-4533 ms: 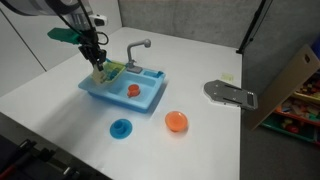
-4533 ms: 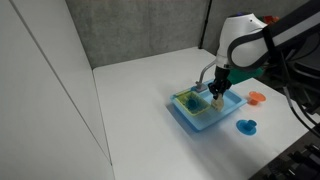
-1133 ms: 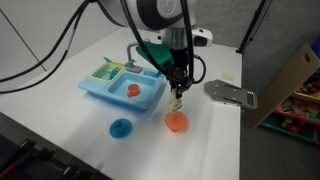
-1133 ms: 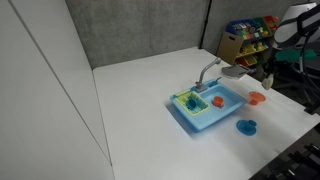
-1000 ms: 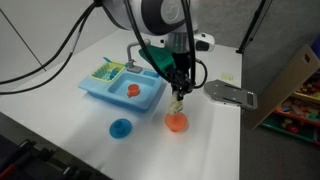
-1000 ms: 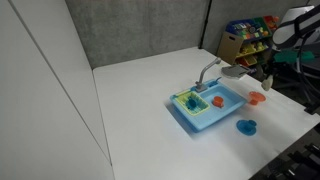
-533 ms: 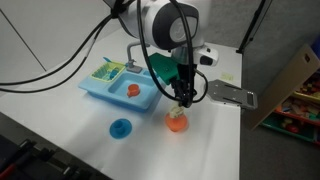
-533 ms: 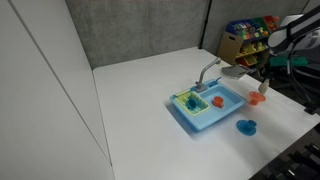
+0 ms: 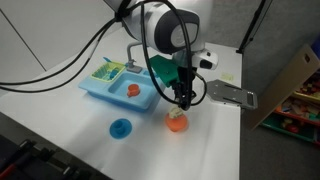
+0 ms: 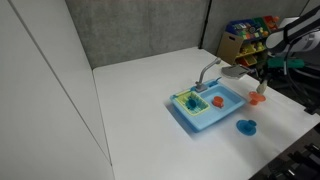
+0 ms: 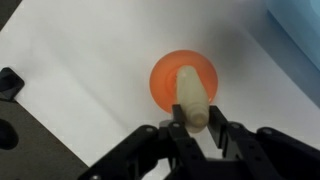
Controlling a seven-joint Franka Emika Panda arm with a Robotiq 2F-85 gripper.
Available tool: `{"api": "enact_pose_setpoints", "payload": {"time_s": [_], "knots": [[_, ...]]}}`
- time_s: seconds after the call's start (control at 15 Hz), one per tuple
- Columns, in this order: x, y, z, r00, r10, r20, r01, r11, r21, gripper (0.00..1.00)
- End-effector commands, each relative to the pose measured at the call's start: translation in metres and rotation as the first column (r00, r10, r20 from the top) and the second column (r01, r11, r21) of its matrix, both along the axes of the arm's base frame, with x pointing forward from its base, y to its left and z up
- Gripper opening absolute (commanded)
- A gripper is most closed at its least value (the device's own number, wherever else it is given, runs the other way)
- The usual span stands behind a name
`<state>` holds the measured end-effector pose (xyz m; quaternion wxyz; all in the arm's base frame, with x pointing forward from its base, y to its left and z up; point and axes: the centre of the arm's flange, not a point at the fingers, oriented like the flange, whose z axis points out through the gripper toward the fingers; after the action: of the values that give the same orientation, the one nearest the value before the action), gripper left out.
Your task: Put the white bottle on the orange stand
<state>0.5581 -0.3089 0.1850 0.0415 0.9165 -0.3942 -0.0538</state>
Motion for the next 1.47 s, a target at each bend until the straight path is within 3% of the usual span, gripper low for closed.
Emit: {"api": "enact_pose_setpoints", "payload": {"time_s": [0.0, 1.4], "knots": [[0.005, -0.006, -0.003, 1.0, -0.002, 0.015, 0.001, 1.0, 0.016, 0.09], [0.009, -0.017, -0.034, 1.0, -0.013, -0.016, 0.014, 1.0, 0.006, 0.09]]}}
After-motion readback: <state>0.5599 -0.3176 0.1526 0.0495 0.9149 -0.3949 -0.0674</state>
